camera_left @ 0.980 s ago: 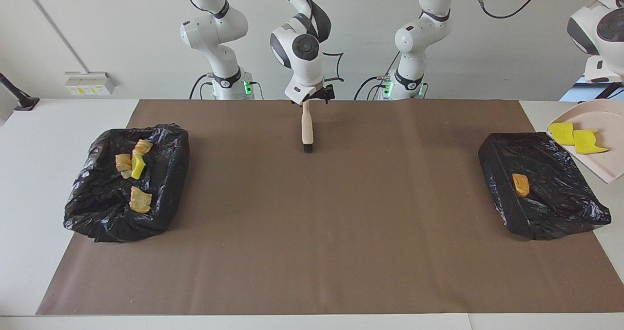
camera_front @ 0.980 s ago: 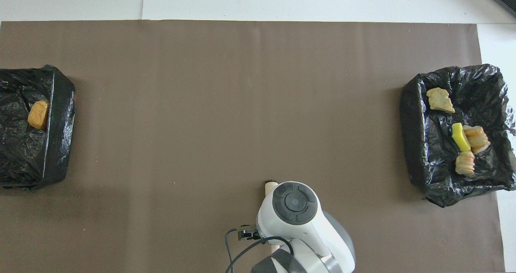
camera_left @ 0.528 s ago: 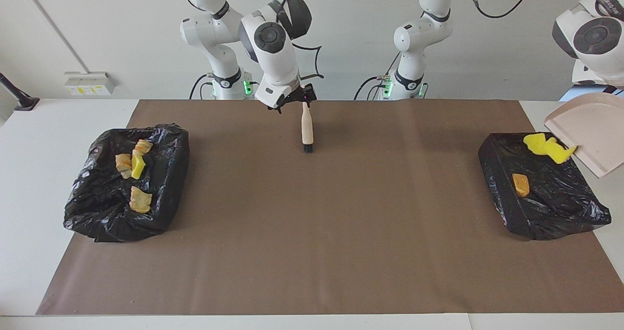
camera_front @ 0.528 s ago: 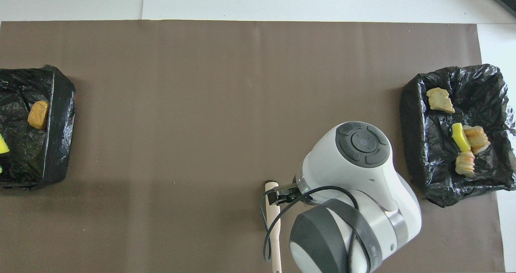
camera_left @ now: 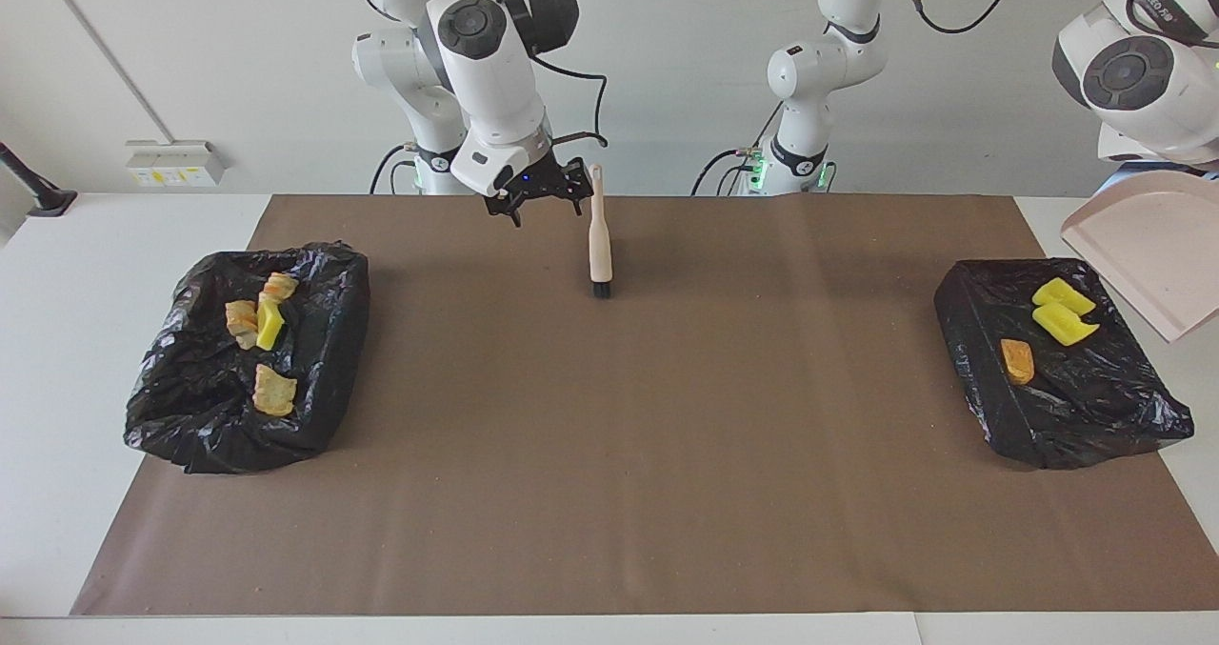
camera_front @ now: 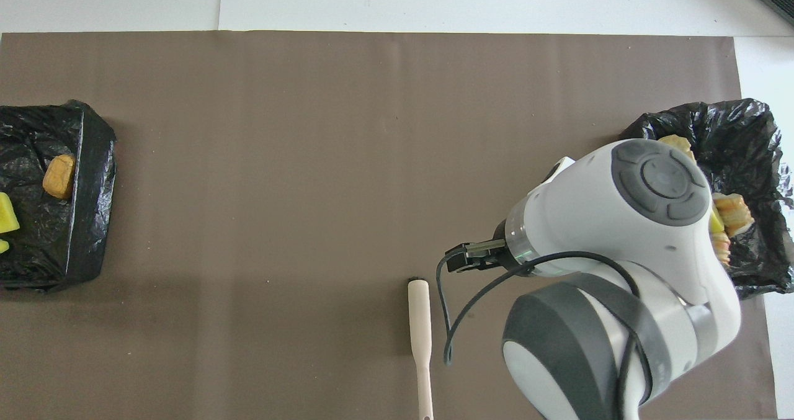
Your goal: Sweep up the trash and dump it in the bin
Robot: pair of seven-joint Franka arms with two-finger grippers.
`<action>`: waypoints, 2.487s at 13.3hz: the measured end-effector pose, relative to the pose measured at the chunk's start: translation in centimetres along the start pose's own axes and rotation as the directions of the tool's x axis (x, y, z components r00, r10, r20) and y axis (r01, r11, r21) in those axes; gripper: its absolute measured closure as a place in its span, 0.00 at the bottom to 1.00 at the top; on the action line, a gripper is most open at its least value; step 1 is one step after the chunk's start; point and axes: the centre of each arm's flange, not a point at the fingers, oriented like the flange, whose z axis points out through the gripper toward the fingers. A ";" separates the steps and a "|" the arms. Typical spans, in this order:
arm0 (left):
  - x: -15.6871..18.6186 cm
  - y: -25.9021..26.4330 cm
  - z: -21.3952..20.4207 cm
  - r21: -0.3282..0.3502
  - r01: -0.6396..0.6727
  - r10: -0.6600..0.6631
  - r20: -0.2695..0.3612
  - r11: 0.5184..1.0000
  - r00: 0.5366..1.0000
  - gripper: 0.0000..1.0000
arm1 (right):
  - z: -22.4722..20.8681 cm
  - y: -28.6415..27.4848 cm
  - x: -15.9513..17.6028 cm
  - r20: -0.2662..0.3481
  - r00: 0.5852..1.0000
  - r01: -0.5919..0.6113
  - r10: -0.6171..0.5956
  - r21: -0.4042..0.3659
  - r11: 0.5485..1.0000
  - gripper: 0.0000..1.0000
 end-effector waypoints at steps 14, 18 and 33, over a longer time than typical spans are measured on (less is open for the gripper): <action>18.4 3.6 -18.3 -0.417 0.321 -0.511 -0.513 0.850 0.689 0.69 | -13.5 20.6 -0.5 -0.133 0.970 -0.216 0.206 -0.067 0.974 0.00; 26.7 5.7 -26.0 -0.571 0.414 -0.697 -0.479 0.709 0.534 0.69 | -13.5 21.8 -0.4 -0.134 0.965 -0.236 0.226 -0.064 0.970 0.00; 48.6 8.9 -39.6 -0.839 0.465 -0.957 -0.213 0.284 0.199 0.69 | -17.7 22.6 -1.5 -0.203 0.968 -0.180 0.150 -0.140 0.974 0.00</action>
